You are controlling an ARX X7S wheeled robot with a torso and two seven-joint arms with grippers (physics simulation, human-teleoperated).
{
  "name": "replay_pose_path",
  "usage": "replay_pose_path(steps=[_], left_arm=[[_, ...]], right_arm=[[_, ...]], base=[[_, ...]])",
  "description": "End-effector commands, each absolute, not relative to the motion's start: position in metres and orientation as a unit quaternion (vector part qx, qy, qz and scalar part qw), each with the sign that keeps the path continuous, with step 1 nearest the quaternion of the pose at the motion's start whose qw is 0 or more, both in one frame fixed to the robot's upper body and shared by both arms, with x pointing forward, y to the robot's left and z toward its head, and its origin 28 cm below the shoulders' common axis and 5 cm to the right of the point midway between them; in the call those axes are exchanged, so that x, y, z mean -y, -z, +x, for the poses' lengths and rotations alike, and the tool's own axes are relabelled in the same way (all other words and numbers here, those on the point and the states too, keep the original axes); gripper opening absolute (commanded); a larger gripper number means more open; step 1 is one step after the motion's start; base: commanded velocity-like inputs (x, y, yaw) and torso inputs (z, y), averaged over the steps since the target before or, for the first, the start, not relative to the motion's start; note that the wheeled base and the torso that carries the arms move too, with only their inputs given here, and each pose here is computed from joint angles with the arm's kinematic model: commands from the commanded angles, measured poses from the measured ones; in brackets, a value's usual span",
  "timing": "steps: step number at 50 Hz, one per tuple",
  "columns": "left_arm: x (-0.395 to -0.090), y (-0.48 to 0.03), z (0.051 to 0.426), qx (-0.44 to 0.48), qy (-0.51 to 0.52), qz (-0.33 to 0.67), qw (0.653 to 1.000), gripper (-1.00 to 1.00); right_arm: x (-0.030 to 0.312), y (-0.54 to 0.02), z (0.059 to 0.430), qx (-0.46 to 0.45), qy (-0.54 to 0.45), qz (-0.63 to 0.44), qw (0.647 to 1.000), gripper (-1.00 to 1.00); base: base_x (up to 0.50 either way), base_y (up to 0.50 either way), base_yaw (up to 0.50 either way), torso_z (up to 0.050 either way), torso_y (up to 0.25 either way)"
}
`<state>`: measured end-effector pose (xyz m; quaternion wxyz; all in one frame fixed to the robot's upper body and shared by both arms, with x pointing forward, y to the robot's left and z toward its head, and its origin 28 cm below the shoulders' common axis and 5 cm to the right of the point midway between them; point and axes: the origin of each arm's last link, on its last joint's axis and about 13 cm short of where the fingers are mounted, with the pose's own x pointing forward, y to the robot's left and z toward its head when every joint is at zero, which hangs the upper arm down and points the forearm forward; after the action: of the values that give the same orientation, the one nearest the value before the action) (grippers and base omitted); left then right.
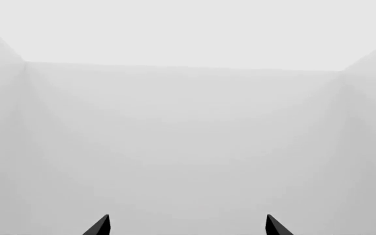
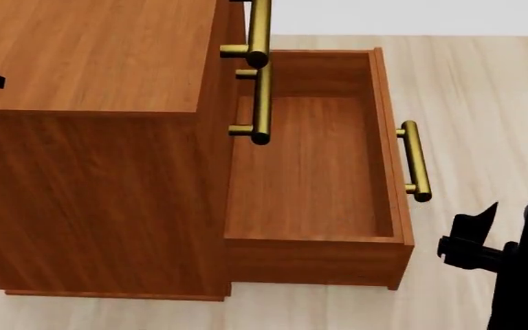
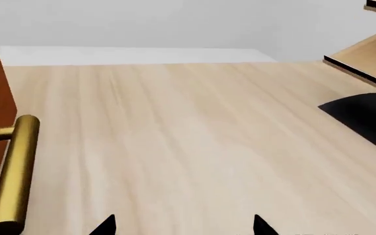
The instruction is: Close the bottom drawer of the cabinet and open the top drawer.
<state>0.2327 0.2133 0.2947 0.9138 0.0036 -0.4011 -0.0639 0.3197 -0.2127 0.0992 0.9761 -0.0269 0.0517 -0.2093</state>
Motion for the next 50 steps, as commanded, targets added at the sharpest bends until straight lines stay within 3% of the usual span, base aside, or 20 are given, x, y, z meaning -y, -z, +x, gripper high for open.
replay_pose_path(steps=[1,15,33,50], left_arm=[[-0.214,-0.292,0.234,0.398,0.062,0.004,0.915,1.00],[-0.214,-0.297,0.233,0.403,0.062,0.004,0.913,1.00],[-0.213,-0.298,0.233,0.405,0.066,0.004,0.912,1.00],[-0.211,-0.302,0.231,0.409,0.069,0.005,0.910,1.00]], right_arm=[[0.209,-0.083,0.338,-0.081,0.200,-0.034,0.976,1.00],[0.194,-0.077,0.360,-0.102,0.169,-0.049,0.979,1.00],[0.175,-0.084,0.363,-0.095,0.107,-0.052,0.988,1.00],[0.135,-0.100,0.369,-0.070,0.021,-0.035,0.997,1.00]], base=[[0.00,0.00,0.00,0.000,0.000],[0.00,0.00,0.00,0.000,0.000],[0.00,0.00,0.00,0.000,0.000],[0.00,0.00,0.00,0.000,0.000]])
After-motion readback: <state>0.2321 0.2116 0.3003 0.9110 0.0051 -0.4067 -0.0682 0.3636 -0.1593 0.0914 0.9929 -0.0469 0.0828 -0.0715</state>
